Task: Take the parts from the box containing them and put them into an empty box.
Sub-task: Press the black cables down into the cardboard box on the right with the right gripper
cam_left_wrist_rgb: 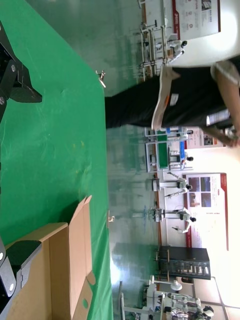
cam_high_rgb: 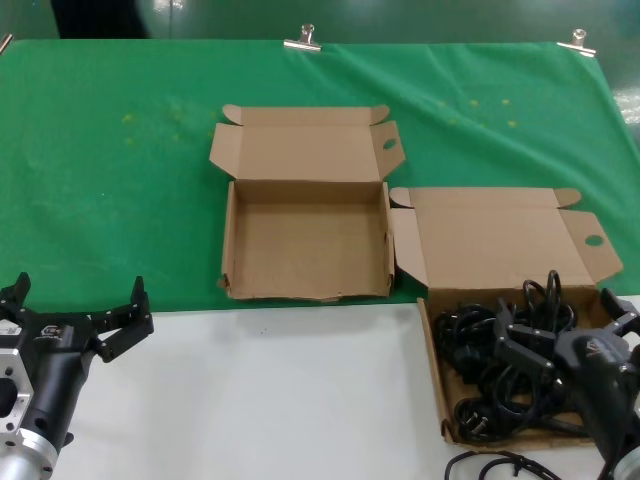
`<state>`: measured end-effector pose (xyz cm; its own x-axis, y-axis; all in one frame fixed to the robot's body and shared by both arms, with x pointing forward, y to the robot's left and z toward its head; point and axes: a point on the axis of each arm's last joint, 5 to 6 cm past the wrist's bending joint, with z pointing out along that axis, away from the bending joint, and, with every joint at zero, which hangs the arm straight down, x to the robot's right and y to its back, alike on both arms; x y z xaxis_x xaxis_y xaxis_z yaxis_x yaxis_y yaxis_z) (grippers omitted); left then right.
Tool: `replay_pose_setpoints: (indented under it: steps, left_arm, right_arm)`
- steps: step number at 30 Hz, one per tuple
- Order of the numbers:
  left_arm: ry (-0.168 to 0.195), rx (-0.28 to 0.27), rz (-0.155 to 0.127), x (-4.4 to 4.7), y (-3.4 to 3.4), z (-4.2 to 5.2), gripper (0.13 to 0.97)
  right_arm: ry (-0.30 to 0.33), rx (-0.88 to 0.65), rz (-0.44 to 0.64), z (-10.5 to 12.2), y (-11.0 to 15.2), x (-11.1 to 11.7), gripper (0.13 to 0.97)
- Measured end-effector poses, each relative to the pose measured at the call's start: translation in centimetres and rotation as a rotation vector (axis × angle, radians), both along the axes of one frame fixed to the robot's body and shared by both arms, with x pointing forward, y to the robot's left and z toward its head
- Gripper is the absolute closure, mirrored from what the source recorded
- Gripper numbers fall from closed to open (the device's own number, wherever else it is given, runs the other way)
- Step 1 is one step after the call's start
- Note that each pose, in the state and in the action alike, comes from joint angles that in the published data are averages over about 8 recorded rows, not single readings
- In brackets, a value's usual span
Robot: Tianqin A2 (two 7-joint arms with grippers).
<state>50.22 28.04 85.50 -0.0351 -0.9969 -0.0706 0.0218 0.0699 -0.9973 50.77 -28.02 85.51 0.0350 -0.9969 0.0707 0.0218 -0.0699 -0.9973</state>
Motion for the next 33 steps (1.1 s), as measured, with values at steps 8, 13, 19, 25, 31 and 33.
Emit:
replay_pose_setpoints:
  steps: [8, 13, 19, 25, 31, 33]
  left_arm:
    - [0.0, 0.0, 0.0, 0.0, 0.0, 0.0, 0.132]
    - [0.0, 0.0, 0.0, 0.0, 0.0, 0.0, 0.132]
    - [0.0, 0.0, 0.0, 0.0, 0.0, 0.0, 0.132]
    - [0.0, 0.0, 0.0, 0.0, 0.0, 0.0, 0.132]
    - [0.0, 0.0, 0.0, 0.0, 0.0, 0.0, 0.14]
    - [0.0, 0.0, 0.0, 0.0, 0.0, 0.0, 0.145]
  right_arm:
    - [0.0, 0.0, 0.0, 0.0, 0.0, 0.0, 0.13]
    - [0.0, 0.0, 0.0, 0.0, 0.0, 0.0, 0.13]
    - [0.0, 0.0, 0.0, 0.0, 0.0, 0.0, 0.13]
    - [0.0, 0.0, 0.0, 0.0, 0.0, 0.0, 0.13]
    - [0.0, 0.0, 0.0, 0.0, 0.0, 0.0, 0.13]
    - [0.0, 0.0, 0.0, 0.0, 0.0, 0.0, 0.13]
